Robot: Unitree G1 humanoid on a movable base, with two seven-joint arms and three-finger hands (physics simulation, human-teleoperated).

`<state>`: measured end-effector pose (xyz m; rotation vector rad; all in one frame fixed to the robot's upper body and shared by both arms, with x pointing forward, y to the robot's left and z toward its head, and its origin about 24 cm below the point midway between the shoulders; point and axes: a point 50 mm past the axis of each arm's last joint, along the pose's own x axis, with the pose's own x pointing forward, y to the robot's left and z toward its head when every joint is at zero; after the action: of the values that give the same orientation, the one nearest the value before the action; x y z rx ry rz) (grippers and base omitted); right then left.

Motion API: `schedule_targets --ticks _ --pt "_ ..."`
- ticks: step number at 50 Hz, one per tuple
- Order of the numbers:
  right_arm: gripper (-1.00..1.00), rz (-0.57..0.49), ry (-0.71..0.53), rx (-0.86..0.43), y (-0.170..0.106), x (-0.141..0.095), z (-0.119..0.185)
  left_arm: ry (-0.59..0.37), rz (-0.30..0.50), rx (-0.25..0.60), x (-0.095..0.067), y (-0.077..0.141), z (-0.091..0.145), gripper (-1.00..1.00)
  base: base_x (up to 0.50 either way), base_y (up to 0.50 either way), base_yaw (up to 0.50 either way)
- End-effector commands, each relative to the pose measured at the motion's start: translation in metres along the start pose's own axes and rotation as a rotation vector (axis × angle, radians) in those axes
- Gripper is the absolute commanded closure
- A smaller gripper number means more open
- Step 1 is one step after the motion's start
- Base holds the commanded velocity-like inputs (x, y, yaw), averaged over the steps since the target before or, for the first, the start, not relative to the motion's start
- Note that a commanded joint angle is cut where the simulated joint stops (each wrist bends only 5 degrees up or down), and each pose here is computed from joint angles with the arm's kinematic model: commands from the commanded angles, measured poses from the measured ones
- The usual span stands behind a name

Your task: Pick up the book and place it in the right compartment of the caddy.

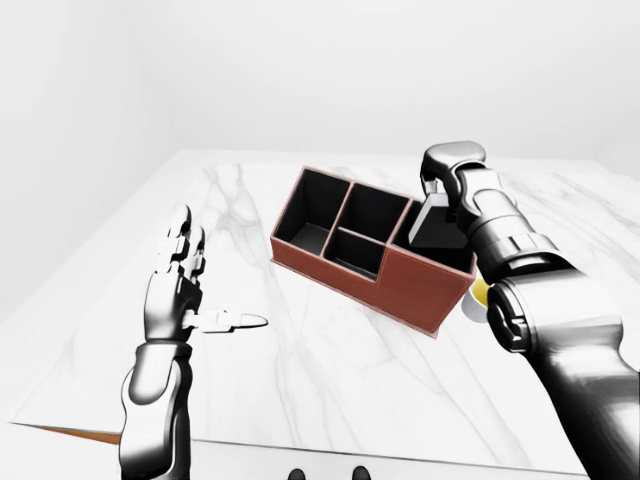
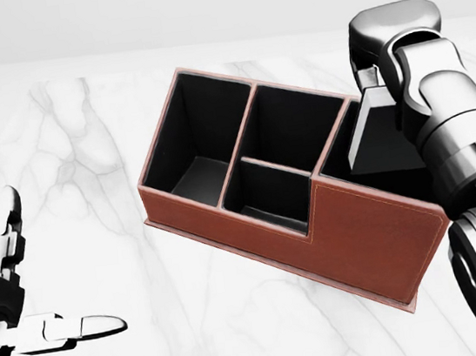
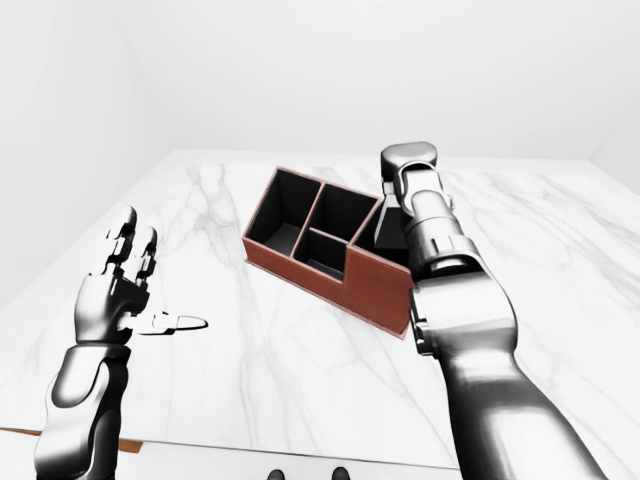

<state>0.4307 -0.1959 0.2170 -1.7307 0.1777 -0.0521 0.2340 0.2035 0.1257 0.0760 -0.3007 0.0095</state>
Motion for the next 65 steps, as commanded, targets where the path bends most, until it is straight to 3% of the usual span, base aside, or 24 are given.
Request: schedule_targets --ticks 1,39,51,65 --pt "1.0 -0.03 0.008 -0.051 -0.003 0.0 0.003 0.003 0.002 0.002 0.001 0.002 -0.001 -1.0 0.0 0.0 0.0" --pt "1.0 0.029 0.002 -0.033 0.025 -0.001 0.01 0.094 0.043 -0.008 -0.009 0.013 -0.02 -1.0 0.0 0.0 0.0" --pt "1.0 0.049 -0.004 -0.038 0.037 -0.002 0.013 0.138 0.043 -0.017 0.0 0.011 -0.033 -1.0 0.0 0.0 0.0" --pt "1.0 0.067 -0.016 -0.04 0.047 -0.003 0.018 0.146 0.052 -0.017 -0.001 0.014 -0.038 -1.0 0.0 0.0 0.0"
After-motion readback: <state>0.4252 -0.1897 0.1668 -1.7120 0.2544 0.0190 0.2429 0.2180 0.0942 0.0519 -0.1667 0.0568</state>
